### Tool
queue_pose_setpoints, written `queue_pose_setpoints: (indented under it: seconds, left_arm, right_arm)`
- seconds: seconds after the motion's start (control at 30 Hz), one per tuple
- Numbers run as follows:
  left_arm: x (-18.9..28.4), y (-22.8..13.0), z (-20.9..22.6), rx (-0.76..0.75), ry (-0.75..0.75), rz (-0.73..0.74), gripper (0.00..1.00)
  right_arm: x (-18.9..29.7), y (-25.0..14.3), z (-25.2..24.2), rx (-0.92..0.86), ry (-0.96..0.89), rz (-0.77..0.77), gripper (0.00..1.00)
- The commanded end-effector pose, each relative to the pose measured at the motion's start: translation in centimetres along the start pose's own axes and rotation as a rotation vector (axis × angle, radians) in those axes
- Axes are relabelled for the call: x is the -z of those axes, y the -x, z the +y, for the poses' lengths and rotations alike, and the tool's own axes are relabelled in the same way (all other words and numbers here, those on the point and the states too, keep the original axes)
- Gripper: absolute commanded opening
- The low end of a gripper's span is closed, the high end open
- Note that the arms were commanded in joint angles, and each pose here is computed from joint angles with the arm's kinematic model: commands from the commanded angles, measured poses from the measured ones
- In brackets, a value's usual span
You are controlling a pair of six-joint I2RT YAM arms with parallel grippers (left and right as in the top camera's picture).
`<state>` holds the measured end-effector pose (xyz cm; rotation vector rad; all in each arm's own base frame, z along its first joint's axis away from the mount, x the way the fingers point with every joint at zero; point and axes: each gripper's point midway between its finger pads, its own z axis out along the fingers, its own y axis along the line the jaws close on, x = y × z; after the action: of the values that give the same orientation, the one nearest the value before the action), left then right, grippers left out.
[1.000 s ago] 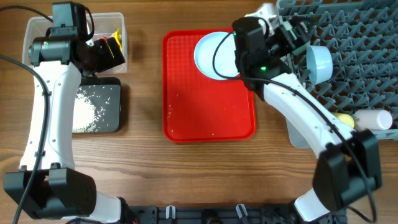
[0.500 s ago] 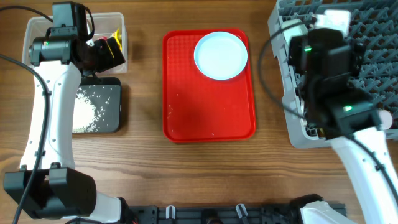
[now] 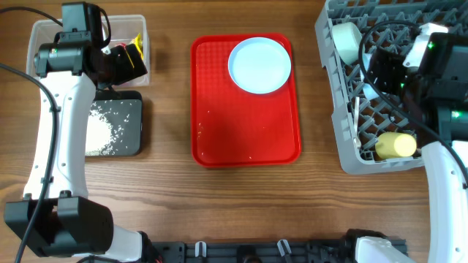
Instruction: Sort waste into correct bins and load items into the dishwasher rack
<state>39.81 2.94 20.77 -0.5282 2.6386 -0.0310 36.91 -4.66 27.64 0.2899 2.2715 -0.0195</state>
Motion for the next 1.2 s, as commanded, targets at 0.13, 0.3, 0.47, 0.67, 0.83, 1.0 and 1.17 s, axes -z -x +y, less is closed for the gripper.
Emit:
queue_pose_setpoints:
  seconds: [0.13, 0.3, 0.47, 0.67, 0.83, 1.0, 1.17]
  left_arm:
    - [-0.4, 0.0, 0.1, 0.012, -0.001, 0.005, 1.00]
    - [-0.4, 0.0, 0.1, 0.012, -0.001, 0.005, 1.00]
    - [-0.4, 0.0, 0.1, 0.012, -0.001, 0.005, 1.00]
    - [-0.4, 0.0, 0.1, 0.012, -0.001, 0.005, 1.00]
    - [-0.4, 0.0, 0.1, 0.012, -0.001, 0.005, 1.00]
    - [-0.4, 0.0, 0.1, 0.012, -0.001, 0.005, 1.00]
    - [-0.4, 0.0, 0.1, 0.012, -0.001, 0.005, 1.00]
  right_arm:
    - [-5.7, -3.7, -3.5, 0.066, -0.198, 0.189, 0.57]
    - [-8.4, -5.0, -4.8, 0.019, -0.274, 0.238, 0.50]
    - [-9.9, -5.9, -4.5, 0.001, -0.249, 0.272, 0.50]
    - [-10.4, -5.9, -2.3, 0.093, -0.109, 0.283, 0.52]
    - [-10.3, -6.5, -0.7, 0.166, -0.001, 0.309, 0.52]
    - [-10.3, -5.9, -1.3, 0.107, -0.032, 0.283, 0.51]
    - [-9.7, -4.1, -1.5, 0.092, -0.052, 0.213, 0.52]
